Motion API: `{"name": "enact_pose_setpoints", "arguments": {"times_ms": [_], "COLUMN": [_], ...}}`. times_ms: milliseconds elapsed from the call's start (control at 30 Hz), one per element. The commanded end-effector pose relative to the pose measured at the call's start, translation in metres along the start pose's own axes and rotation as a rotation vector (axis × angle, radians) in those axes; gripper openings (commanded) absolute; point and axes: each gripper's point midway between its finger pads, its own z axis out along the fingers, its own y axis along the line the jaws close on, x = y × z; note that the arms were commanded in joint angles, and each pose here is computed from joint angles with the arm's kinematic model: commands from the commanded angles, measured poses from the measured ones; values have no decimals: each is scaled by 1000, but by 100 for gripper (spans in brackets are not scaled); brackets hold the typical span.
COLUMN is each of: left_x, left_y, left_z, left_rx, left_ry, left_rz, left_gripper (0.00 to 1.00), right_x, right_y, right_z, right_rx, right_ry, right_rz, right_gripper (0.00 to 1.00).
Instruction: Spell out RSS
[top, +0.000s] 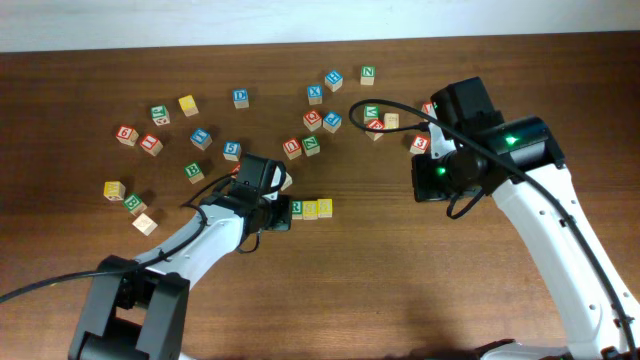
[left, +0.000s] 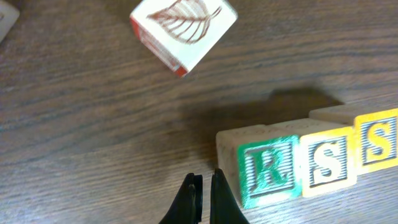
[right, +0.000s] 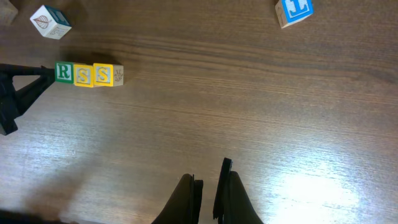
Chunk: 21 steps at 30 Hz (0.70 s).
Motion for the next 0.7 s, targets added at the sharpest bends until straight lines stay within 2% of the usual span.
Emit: {"name": "enact_pose_setpoints", "arguments": {"times_ms": [0, 100, 167, 300, 467, 667], "left_x": [2, -14, -33, -51, -47, -38], "left_y": [4, 10, 24, 41, 57, 57], "left_z": [1, -20, -55, -117, -182, -197], "left_rx": [-23, -55, -109, -115, -115, -108], "left_ry": [11, -39, -116, -266, -395, -407], "left_rz": [-12, -24, -48, -109, -143, -153], "left_gripper": [0, 0, 0, 0, 0, 0], "right_x": [0, 4, 11, 25, 51, 70], "right_y": [1, 12, 28, 65, 126, 160], "right_z": [-8, -15, -24, -21, 34, 88], "right_rx": [-12, -77, -118, -149, -235, -309], "right_ry": [-20, -24, -39, -31, -31, -59], "right_rz": [-7, -10, -54, -117, -135, -146], "right_gripper": [4, 4, 4, 4, 4, 4]}}
